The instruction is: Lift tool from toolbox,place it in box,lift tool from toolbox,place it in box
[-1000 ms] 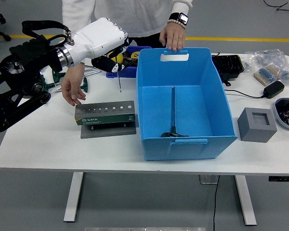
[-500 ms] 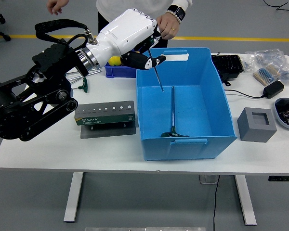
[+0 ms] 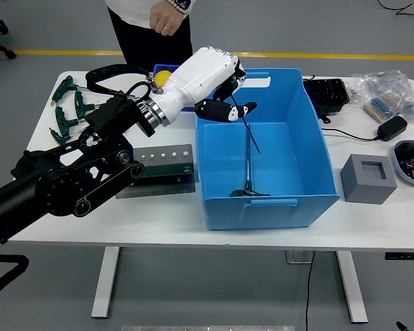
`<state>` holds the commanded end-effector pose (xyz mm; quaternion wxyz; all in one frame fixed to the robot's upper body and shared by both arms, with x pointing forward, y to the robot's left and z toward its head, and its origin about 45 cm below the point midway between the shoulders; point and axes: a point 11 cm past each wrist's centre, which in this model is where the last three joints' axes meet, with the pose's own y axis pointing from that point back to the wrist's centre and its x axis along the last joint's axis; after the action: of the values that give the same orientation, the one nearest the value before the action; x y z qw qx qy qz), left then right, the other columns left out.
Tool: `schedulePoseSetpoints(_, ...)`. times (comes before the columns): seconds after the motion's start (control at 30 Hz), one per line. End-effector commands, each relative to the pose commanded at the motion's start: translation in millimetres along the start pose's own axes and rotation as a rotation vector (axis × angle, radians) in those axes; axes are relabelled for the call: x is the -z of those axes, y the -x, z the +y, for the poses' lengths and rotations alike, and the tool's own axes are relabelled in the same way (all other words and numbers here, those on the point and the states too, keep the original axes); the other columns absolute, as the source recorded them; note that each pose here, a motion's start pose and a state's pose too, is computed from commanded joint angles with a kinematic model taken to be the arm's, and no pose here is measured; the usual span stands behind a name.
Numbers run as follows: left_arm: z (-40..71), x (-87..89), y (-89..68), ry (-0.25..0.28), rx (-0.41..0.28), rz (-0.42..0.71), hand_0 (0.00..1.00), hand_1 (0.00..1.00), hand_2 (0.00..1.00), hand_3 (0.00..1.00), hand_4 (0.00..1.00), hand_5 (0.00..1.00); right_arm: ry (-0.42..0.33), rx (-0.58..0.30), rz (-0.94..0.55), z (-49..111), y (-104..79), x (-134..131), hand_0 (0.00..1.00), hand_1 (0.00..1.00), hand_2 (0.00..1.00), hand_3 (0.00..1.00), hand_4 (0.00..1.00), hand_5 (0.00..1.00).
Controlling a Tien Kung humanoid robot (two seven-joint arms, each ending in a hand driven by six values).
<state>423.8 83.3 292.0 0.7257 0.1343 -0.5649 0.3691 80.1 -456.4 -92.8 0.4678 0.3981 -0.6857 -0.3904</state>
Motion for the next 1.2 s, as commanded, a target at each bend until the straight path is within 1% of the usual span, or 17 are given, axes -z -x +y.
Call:
schedulePoseSetpoints(0.07, -0.2, 0.0, 17.5, -0.006, 0.034, 0.021, 0.182, 0.013, 0.046, 0.035, 0.706, 0.268, -0.001, 0.0, 0.005, 0.0, 0.3, 1.5, 0.72, 0.703, 0.772, 0.695, 0.938, 0.818)
schedulePoseSetpoints(0.2, -0.7, -1.2, 45.6, -0.015, 0.117, 0.036, 0.182, 0.013, 0.046, 0.035, 0.706, 0.268, -0.005, 0.001, 0.013, 0.0, -0.1, 4.6, 0.72, 0.703, 0.772, 0.695, 0.938, 0.818)
schedulePoseSetpoints(0.23, -0.9, -1.8, 49.9, -0.016, 0.131, 0.034, 0.194, 0.033, 0.058, 0.043, 0.708, 0.255, -0.005, 0.0, 0.012, 0.0, -0.4, 4.6, 0.72, 0.702, 0.77, 0.695, 0.938, 0.819)
schedulePoseSetpoints(0.33, -2.5, -2.9, 57.8, -0.017, 0.149, 0.038, 0.194, 0.033, 0.058, 0.043, 0.708, 0.255, -0.007, -0.001, 0.011, 0.0, -1.2, 5.2, 0.72, 0.702, 0.77, 0.695, 0.938, 0.819)
schedulePoseSetpoints(0.4, -4.2, -3.2, 58.4, -0.014, 0.149, 0.046, 0.194, 0.033, 0.058, 0.043, 0.708, 0.255, -0.009, -0.001, 0.011, 0.0, -1.5, 6.0, 0.72, 0.702, 0.77, 0.695, 0.938, 0.819)
schedulePoseSetpoints(0.43, -5.1, -3.3, 57.9, -0.013, 0.147, 0.051, 0.268, 0.157, 0.203, 0.299, 0.762, 0.281, -0.009, -0.001, 0.011, 0.0, -1.6, 6.1, 0.719, 0.701, 0.768, 0.694, 0.938, 0.818)
schedulePoseSetpoints(0.6, -7.8, -4.1, 57.2, -0.013, 0.158, 0.08, 0.268, 0.157, 0.203, 0.299, 0.762, 0.281, -0.009, -0.002, 0.013, 0.0, -1.8, 6.3, 0.719, 0.701, 0.768, 0.694, 0.938, 0.818)
schedulePoseSetpoints(0.63, -8.0, -4.3, 57.6, -0.014, 0.163, 0.083, 0.367, 0.337, 0.444, 0.533, 0.865, 0.401, -0.009, -0.002, 0.014, 0.0, -1.7, 6.4, 0.719, 0.701, 0.768, 0.693, 0.937, 0.818)
schedulePoseSetpoints(0.8, -8.0, -5.2, 59.8, -0.008, 0.185, 0.082, 0.367, 0.337, 0.444, 0.533, 0.865, 0.401, -0.007, -0.002, 0.015, 0.0, -2.0, 5.9, 0.719, 0.701, 0.768, 0.693, 0.937, 0.818)
schedulePoseSetpoints(0.83, -8.1, -4.7, 60.2, -0.01, 0.192, 0.079, 0.41, 0.421, 0.523, 0.592, 0.87, 0.413, -0.008, -0.003, 0.015, 0.0, -2.2, 5.8, 0.719, 0.7, 0.767, 0.693, 0.938, 0.818)
schedulePoseSetpoints(1.0, -8.9, -3.3, 58.0, -0.012, 0.195, 0.074, 0.41, 0.421, 0.523, 0.592, 0.87, 0.413, -0.009, -0.004, 0.013, 0.0, -3.0, 5.9, 0.719, 0.7, 0.767, 0.693, 0.938, 0.818)
schedulePoseSetpoints(1.03, -9.0, -3.1, 57.1, -0.011, 0.193, 0.074, 0.429, 0.495, 0.589, 0.609, 0.872, 0.407, -0.009, -0.005, 0.012, 0.0, -3.1, 5.9, 0.719, 0.701, 0.768, 0.693, 0.937, 0.818)
schedulePoseSetpoints(1.2, -7.6, 0.6, 53.7, -0.019, 0.187, 0.071, 0.429, 0.495, 0.589, 0.609, 0.872, 0.407, -0.008, -0.006, 0.008, 0.0, -3.3, 5.0, 0.719, 0.701, 0.768, 0.693, 0.937, 0.818)
